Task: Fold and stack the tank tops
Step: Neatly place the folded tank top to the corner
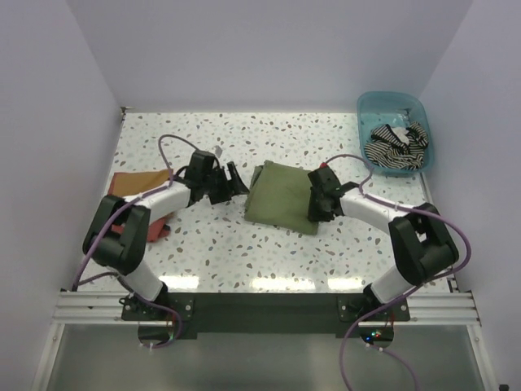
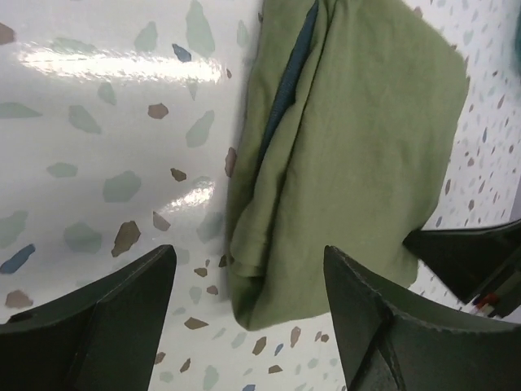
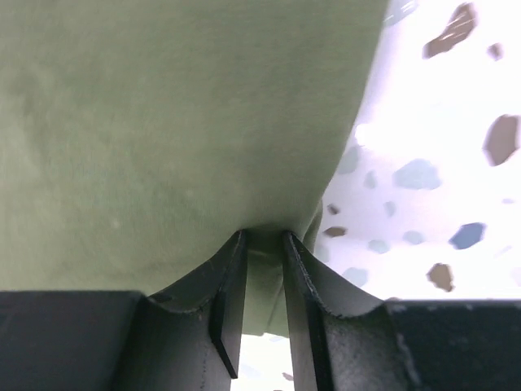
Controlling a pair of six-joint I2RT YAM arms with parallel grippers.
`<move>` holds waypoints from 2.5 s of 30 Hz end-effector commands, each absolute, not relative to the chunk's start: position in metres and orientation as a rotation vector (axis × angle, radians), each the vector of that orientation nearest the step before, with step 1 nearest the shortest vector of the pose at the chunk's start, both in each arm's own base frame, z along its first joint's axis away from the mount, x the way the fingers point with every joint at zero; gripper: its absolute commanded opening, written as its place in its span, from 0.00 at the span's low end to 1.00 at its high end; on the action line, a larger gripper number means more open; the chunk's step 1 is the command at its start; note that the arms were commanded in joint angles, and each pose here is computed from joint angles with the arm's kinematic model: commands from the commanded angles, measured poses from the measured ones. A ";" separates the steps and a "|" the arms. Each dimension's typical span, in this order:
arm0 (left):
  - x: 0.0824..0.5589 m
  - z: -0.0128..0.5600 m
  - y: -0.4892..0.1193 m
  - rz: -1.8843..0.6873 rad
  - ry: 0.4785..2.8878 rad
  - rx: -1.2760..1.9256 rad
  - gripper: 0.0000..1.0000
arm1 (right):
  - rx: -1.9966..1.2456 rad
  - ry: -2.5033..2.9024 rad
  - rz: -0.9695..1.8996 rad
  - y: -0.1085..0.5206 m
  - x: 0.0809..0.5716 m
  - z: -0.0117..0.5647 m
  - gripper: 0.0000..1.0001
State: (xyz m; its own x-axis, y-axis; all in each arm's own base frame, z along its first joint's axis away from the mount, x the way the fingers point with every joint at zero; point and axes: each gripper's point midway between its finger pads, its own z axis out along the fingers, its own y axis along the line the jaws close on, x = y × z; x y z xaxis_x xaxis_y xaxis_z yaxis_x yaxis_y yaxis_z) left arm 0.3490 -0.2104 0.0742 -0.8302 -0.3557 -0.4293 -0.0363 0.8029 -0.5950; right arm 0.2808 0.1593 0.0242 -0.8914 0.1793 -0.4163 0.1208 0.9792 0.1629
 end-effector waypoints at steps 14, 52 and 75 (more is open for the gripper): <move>0.349 0.018 -0.245 -0.982 2.597 -0.077 0.84 | 0.182 2.734 0.216 0.158 0.306 0.039 0.31; 0.319 -0.060 -0.238 -0.274 2.897 0.049 0.00 | 0.123 2.708 0.372 0.175 0.316 0.042 0.35; 0.316 0.106 -0.059 0.608 2.603 -0.081 0.00 | 0.007 2.534 0.599 0.194 0.307 0.119 0.67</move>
State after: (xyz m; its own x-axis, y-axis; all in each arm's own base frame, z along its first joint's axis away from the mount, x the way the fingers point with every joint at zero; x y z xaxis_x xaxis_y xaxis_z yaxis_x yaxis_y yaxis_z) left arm 0.3180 -0.0955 0.0647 -0.9111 0.0062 -0.4122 -0.1244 0.9492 0.2891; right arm 0.3043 0.1845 0.0920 -0.8850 0.1283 -0.4475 -0.0526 0.9276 0.3700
